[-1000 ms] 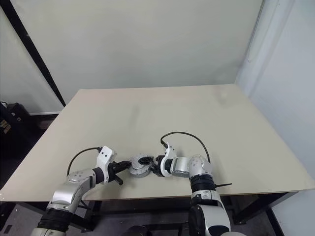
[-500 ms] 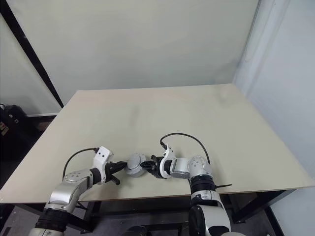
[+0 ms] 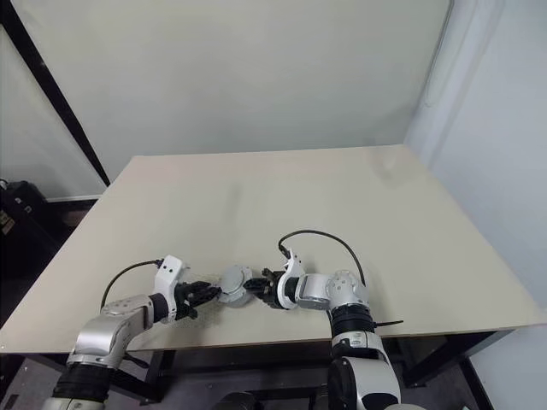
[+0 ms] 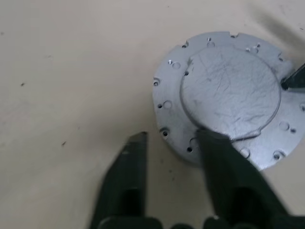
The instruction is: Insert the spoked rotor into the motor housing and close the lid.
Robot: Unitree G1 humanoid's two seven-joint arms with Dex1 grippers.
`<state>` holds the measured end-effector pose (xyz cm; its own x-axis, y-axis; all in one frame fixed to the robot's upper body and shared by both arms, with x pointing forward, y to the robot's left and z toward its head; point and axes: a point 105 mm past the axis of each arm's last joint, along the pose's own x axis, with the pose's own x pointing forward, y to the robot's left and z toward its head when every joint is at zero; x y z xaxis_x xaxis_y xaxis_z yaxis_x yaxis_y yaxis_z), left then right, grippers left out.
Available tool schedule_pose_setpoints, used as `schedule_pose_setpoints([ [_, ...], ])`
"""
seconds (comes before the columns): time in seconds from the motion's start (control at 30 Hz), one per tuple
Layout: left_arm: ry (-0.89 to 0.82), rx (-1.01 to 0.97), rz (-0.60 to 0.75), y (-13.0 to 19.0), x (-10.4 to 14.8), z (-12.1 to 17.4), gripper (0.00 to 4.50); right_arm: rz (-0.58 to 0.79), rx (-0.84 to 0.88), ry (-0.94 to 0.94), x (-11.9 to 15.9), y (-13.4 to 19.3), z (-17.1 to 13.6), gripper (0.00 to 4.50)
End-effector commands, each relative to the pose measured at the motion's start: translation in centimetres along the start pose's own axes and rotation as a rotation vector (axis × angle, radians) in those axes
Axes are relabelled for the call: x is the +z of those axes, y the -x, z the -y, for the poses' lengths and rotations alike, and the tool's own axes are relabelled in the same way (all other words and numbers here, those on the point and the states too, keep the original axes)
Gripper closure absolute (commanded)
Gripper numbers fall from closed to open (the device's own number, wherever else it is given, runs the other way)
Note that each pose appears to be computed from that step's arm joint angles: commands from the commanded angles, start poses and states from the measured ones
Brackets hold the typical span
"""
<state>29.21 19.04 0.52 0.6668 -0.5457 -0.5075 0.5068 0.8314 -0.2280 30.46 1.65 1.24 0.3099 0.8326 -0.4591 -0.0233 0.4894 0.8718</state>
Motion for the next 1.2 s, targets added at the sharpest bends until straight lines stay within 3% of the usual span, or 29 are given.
schedule_pose_setpoints([
  [0.03,0.001,-0.022,0.127,2.0,3.6,0.0,1.08,-0.085,0.173,0.002,-3.0,-2.7,-5.1,3.15],
  [0.13,0.052,-0.002,0.186,3.2,4.6,-0.5,0.03,-0.078,0.192,0.004,-2.8,-2.4,-5.3,3.17],
  [0.17,0.070,0.006,0.202,3.5,4.8,-0.7,0.00,-0.075,0.200,0.004,-2.7,-2.3,-5.4,3.17],
  [0.97,0.374,-0.038,0.373,3.9,5.5,-0.2,0.00,0.039,0.449,-0.027,-0.1,1.4,-9.0,3.20],
  [1.2,0.463,-0.110,0.346,2.8,4.8,1.3,0.00,0.046,0.461,-0.032,0.1,1.6,-9.4,3.20],
])
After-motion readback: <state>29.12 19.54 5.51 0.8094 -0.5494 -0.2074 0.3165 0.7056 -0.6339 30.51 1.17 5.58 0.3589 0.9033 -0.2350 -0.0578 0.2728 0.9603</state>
